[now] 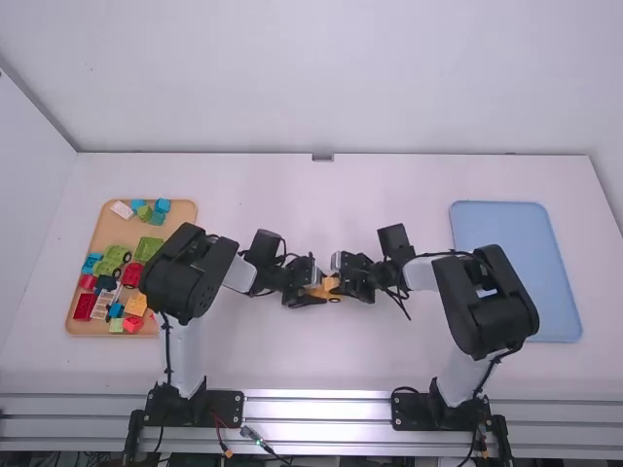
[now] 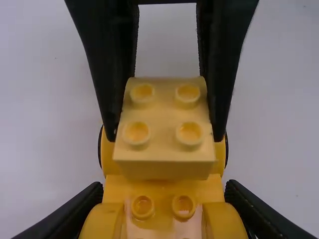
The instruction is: Assemble lego blocks to make yellow taxi
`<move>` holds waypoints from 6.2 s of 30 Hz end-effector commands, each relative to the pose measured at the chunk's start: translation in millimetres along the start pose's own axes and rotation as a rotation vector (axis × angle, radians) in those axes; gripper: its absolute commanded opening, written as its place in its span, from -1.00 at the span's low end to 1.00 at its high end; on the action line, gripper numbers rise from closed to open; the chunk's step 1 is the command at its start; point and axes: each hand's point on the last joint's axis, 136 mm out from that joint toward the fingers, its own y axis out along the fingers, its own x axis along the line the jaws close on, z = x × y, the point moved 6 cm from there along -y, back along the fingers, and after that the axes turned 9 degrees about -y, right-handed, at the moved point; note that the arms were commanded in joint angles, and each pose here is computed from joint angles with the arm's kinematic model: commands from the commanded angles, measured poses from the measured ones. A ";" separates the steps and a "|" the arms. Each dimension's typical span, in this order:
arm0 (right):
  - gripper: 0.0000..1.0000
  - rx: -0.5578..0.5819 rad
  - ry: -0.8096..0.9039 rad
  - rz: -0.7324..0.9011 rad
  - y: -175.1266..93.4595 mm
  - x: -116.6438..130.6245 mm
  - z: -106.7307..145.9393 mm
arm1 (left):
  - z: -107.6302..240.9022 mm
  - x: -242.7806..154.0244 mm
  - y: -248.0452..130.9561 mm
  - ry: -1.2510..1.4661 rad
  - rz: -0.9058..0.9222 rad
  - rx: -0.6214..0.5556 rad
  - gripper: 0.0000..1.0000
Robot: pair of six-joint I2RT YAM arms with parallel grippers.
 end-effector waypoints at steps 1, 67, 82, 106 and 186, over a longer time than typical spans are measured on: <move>-0.44 0.031 0.036 0.008 -0.1 -0.1 6.2 | 18.7 -4.3 1.3 -0.072 -0.023 0.076 0.25; -1.00 0.116 0.077 -0.015 11.8 6.6 28.2 | 18.2 -4.4 1.7 -0.090 -0.022 0.075 0.07; 0.98 -0.142 -0.010 0.130 -56.5 -37.5 -60.4 | 19.2 -5.6 1.6 -0.093 -0.021 0.078 0.17; 0.98 0.040 0.053 0.273 -90.3 -34.2 -69.3 | -42.0 33.4 -126.3 -0.518 -0.457 0.151 0.98; 0.98 0.012 0.045 0.346 -92.9 -48.4 -78.1 | 132.4 -59.3 -359.9 -2.416 -1.615 0.083 -0.26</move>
